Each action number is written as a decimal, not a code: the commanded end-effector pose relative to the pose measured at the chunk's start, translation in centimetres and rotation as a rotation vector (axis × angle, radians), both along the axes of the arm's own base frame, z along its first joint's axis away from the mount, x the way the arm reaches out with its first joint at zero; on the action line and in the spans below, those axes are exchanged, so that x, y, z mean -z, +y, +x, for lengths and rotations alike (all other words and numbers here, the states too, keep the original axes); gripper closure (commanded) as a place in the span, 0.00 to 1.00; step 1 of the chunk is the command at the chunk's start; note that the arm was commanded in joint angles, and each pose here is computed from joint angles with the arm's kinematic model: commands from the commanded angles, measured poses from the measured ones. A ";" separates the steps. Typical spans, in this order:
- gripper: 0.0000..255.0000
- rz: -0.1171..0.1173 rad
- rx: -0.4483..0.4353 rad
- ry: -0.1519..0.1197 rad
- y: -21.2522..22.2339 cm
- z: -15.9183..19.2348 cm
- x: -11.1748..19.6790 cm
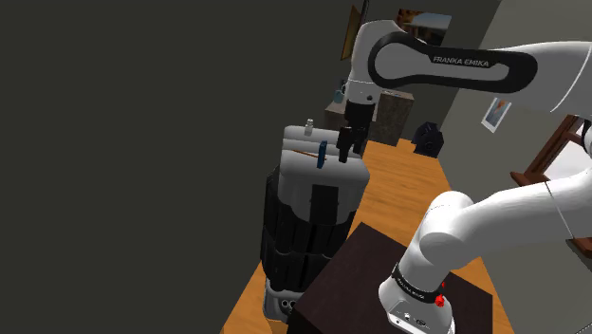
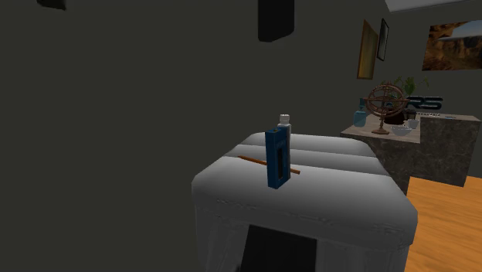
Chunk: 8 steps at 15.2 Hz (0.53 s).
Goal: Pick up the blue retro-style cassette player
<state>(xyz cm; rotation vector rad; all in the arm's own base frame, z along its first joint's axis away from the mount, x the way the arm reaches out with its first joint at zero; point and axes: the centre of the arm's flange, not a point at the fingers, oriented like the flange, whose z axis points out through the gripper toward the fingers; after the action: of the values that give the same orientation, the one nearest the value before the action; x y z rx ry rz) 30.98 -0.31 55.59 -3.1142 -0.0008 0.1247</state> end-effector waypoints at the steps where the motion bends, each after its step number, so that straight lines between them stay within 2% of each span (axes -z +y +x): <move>1: 0.00 0.000 0.000 0.000 0.0 0.0 0.0; 8: 0.00 -0.011 -0.019 -0.004 -6.7 5.6 2.5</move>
<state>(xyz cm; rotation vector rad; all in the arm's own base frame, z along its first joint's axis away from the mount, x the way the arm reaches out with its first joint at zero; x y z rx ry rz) 35.64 -5.83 53.41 -3.1235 -0.0246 0.1207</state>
